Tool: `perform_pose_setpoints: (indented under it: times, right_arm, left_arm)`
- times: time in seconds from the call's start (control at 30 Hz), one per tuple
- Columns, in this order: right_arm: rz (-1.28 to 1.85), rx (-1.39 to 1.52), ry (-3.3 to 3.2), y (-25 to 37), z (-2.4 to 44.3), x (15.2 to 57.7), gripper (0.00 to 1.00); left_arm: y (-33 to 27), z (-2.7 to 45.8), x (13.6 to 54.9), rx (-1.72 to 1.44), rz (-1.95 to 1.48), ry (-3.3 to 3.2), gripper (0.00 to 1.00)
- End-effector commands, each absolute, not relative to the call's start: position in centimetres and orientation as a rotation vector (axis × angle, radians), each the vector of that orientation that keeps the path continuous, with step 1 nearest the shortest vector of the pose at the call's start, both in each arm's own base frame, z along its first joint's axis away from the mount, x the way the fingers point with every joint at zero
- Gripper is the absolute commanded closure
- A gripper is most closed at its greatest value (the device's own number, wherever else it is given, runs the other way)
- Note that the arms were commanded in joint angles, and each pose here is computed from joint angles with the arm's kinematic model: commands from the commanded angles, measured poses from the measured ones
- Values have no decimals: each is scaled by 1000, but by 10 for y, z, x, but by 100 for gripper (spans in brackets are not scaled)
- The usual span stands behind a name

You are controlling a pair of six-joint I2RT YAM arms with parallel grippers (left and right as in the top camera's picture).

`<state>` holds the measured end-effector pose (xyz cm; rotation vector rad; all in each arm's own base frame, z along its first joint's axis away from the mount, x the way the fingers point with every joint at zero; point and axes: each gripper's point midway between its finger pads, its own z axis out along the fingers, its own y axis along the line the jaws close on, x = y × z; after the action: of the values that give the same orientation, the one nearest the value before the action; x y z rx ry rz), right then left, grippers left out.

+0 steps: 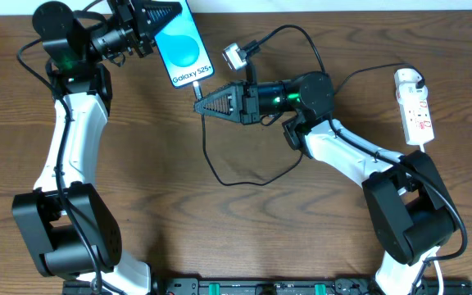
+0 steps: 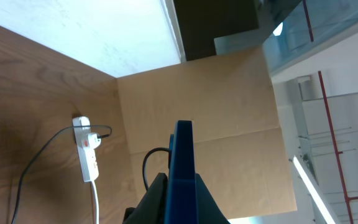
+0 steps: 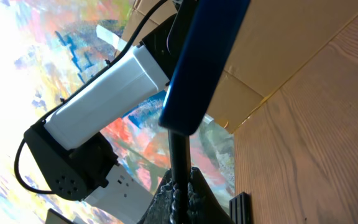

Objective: Plug charger to phone and switch on socket

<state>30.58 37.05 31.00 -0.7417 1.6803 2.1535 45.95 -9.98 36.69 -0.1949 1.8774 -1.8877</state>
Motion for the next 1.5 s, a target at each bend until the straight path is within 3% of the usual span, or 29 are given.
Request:
perform_pose_setpoints:
  times: [0.0,1.47]
  right_arm:
    - [2159,-683,1667,374,315,311,99]
    - [2173,-555,1672,366,320,329,99]
  left_arm:
    - [-103,373,454,-134,-1891,1883,93]
    - [-126,369,430,145,-1882,1916,93]
